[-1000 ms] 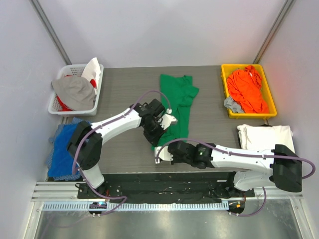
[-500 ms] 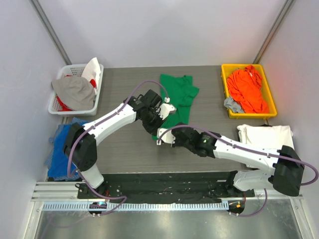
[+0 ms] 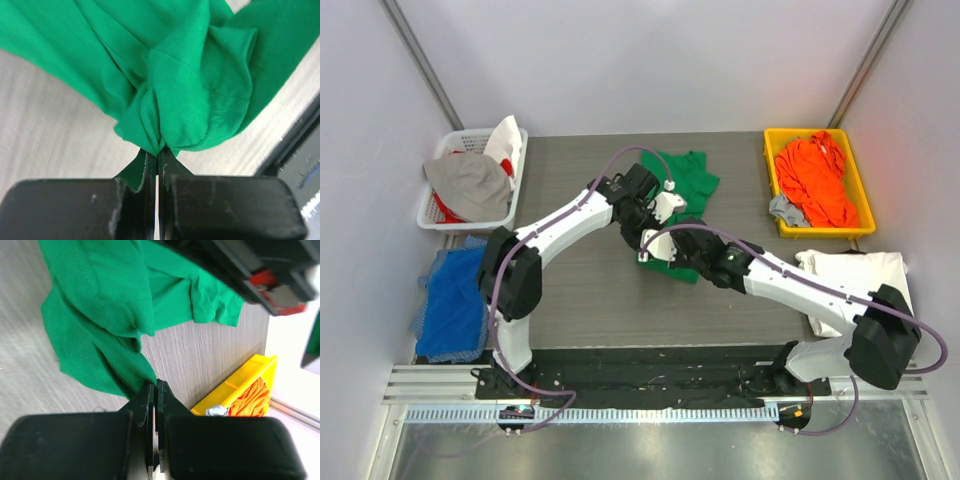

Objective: Fold and stack the t-shirts
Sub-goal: Fold the tshirt

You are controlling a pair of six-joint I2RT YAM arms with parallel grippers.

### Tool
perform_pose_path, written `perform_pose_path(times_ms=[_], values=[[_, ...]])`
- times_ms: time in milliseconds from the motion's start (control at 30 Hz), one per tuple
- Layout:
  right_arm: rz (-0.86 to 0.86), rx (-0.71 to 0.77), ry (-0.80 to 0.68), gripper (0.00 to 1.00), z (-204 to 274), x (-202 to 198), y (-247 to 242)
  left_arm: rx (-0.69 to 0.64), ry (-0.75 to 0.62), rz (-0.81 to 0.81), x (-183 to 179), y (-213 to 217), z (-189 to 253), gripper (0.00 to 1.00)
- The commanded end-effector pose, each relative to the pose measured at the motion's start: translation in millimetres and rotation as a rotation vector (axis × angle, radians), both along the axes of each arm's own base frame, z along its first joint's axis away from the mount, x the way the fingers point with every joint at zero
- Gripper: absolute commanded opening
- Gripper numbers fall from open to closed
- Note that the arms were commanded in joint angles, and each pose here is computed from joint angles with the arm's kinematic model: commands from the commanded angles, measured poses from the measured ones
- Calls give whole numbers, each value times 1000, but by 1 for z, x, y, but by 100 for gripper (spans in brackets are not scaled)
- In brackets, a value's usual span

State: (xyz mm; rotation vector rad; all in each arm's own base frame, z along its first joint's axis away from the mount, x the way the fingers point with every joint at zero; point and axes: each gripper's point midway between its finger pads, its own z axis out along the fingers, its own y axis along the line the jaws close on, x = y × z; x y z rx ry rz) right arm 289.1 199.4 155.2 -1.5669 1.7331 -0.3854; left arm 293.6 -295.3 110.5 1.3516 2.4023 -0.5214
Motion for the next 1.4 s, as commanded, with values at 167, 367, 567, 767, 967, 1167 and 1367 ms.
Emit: perform_pose_path(times_ms=[167, 367, 567, 767, 967, 1167, 1367], values=[[-6, 18, -34, 1, 10, 47, 5, -43, -39, 7, 57, -11, 5, 0], [-15, 17, -17, 1, -2, 70, 7, -22, -18, 21, 71, -8, -11, 0], [-24, 7, -20, 1, -13, 93, 12, -12, -41, 41, 86, -6, -16, 0], [-47, 13, -34, 1, -10, 115, 8, -17, -62, 55, 102, -9, -13, 0], [-69, -3, -31, 1, -18, 129, -2, -13, -69, 63, 115, -15, -19, 0], [-91, -3, -34, 4, -26, 140, -7, -8, -96, 83, 128, -19, -27, 18], [-121, -7, -40, 22, -34, 153, -10, 13, -132, 112, 142, -17, -37, 23]])
